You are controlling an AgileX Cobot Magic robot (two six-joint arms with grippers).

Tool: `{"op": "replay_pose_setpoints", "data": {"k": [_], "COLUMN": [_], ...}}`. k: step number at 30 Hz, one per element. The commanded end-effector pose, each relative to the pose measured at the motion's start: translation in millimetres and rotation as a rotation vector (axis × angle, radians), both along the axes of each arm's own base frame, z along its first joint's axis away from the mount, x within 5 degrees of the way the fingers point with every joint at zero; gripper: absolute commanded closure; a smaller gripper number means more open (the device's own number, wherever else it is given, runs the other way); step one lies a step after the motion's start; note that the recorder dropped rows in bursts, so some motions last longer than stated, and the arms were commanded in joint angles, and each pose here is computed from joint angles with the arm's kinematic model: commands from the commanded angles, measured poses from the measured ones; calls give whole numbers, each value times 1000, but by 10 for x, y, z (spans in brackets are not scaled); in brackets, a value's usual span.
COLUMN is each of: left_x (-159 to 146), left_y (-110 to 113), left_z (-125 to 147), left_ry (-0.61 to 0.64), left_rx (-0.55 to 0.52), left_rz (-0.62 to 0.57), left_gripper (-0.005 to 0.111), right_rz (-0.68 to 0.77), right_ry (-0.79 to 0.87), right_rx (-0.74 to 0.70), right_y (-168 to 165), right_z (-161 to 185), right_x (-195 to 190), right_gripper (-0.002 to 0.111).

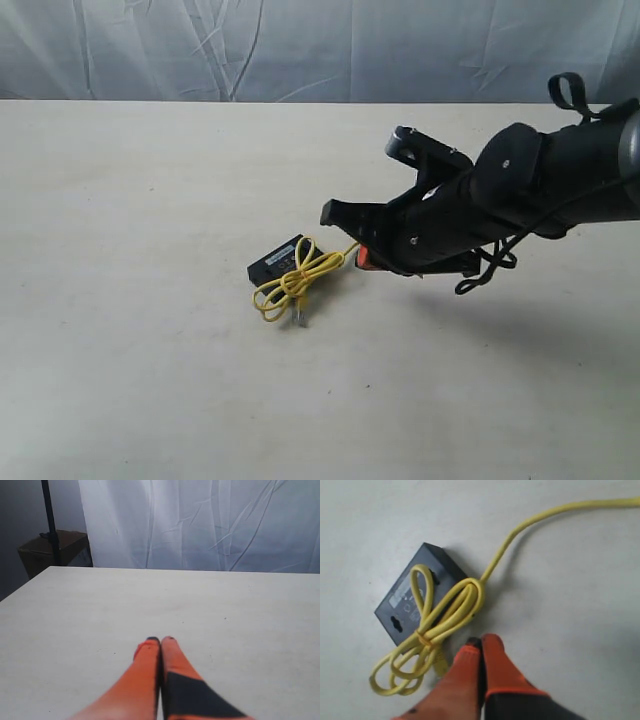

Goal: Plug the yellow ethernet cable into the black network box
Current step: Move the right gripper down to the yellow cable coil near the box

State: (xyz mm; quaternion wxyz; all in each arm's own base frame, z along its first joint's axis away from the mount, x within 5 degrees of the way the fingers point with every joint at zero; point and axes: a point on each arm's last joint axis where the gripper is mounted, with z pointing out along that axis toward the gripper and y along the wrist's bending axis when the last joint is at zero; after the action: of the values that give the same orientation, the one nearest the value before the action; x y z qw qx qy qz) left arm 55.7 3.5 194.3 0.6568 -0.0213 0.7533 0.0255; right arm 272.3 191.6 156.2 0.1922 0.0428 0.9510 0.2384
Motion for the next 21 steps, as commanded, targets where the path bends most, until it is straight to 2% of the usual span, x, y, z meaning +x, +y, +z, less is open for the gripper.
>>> {"op": "replay_pose_setpoints", "data": {"k": [1,4,5,11,13,21], "left_x": [-1,-1,-1,-1,-1,-1], "left_y": [4,4,4,4,4,4], "left_z": [0,0,0,0,0,0], "left_ry": [-15,-15,-15,-15,-15,-15], "left_rx": [6,6,6,6,6,6], "left_rz": [5,5,5,5,5,5], "left_gripper": [107,107,107,107,107,107], "right_rz": [-68,-80,-85,-107,-122,-183], "right_ry": [-17,13,22,36,44,60], "right_rx": [42,55,59,70,70,55], "right_y": [75,145,174,232,233,223], "right_z": [-6,-69,-96,-160,-198,-380], "right_x": [45,77,100,184,192,235], "right_gripper": [109,108,104,63,61,65]}}
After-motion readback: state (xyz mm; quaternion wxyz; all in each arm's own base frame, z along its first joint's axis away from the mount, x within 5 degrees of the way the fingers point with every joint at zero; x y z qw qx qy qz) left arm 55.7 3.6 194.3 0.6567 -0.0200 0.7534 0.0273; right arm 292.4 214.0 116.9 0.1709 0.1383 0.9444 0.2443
